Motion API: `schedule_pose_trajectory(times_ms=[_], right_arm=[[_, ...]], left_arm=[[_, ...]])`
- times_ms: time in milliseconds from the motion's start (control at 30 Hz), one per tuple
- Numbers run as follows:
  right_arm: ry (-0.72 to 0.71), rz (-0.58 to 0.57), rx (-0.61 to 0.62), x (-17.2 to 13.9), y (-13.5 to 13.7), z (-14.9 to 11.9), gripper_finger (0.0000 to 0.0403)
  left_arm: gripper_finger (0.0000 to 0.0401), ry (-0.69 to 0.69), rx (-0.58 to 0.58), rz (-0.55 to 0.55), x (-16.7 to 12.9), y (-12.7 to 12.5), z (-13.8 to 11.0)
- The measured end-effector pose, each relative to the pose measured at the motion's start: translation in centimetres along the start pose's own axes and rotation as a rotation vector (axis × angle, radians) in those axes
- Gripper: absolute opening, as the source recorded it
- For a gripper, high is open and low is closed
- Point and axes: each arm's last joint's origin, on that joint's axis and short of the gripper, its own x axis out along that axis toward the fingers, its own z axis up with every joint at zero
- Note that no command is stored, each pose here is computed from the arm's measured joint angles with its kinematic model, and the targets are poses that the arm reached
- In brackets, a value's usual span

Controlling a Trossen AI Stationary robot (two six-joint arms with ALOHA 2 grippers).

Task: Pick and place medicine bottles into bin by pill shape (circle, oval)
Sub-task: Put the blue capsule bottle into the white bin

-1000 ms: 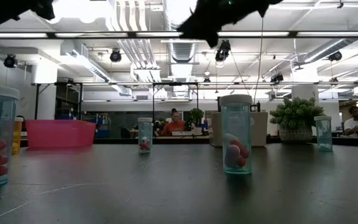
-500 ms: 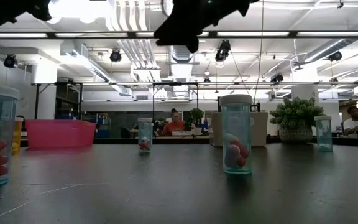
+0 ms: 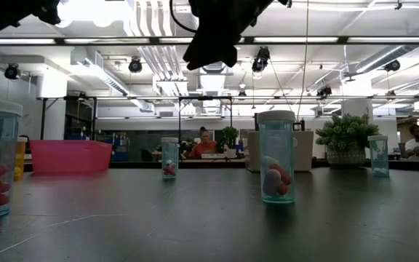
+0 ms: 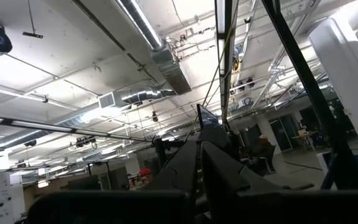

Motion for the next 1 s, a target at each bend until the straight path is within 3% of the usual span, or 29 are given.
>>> schedule_pose_trajectory(times_ms=[267, 467, 800, 1000], right_arm=[[0.041, -0.052, -0.02, 1.6, 0.7, -0.2, 0.0137], [0.102, -0.059, -0.022, 4.5, 0.5, -0.9, 0.0142], [0.205, -0.053, -0.055, 8.3, 0.5, -1.1, 0.0232], [0.282, -0.018, -0.095, 10.6, 0.8, -2.4, 0.0257]], left_arm=[[0.0006, -0.001, 0.0, 0.0, 0.0, 0.0, 0.0], [0.0006, 0.001, 0.0, 0.0, 0.0, 0.0, 0.0], [0.0006, 0.003, -0.001, 0.0, 0.0, 0.0, -0.1], [0.0006, 0.006, 0.023, -0.001, 0.0, 0.0, -0.2]])
